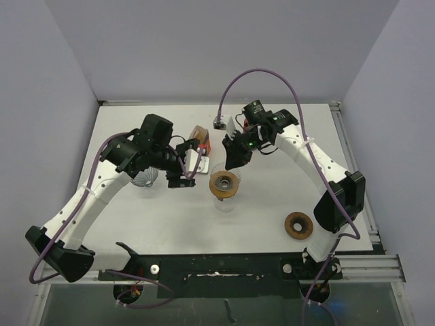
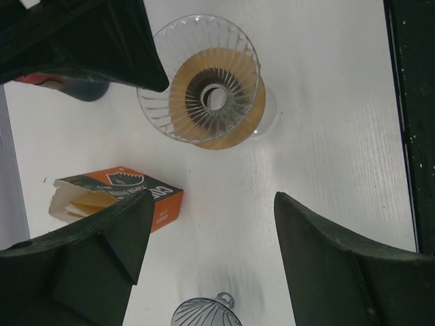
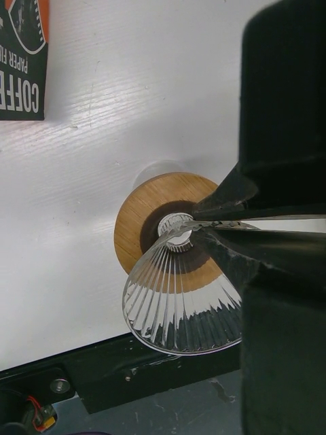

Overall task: Place the coffee filter in the dripper
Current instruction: Place the coffee dripper in the dripper holder.

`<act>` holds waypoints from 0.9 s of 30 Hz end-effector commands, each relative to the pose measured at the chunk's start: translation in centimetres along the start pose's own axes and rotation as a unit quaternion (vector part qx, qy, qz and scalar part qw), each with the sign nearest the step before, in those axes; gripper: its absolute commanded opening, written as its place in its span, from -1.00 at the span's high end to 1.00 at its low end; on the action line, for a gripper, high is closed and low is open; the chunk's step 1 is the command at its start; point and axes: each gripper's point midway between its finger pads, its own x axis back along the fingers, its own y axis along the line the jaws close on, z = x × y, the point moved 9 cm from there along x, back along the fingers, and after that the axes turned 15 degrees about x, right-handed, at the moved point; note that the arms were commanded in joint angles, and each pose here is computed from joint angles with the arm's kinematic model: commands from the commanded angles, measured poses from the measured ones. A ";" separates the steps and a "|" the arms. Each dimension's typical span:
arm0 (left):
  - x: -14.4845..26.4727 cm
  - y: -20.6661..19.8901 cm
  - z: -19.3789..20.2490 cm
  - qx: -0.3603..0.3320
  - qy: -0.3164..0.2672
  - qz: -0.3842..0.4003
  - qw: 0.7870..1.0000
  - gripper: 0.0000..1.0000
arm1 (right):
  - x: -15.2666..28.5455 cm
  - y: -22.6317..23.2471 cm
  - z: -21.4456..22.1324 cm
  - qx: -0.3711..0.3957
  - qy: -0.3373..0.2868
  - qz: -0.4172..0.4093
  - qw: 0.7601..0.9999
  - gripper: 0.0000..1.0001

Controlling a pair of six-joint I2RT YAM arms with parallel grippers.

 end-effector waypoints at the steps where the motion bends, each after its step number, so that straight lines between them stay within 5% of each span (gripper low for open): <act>1: -1.2 -1.0 -0.8 -0.042 0.007 0.034 0.998 -0.40 | 0.4 0.2 -1.0 0.012 -0.011 0.004 1.000 1.00; 16: -7.3 -2.1 -2.3 -0.149 0.095 0.077 0.981 -0.30 | -0.3 0.3 -0.4 0.003 0.006 -0.004 1.000 1.00; 27: -9.4 -2.3 -2.6 -0.180 0.137 0.051 0.973 0.18 | -0.5 0.5 -0.4 0.006 0.013 -0.005 1.000 0.99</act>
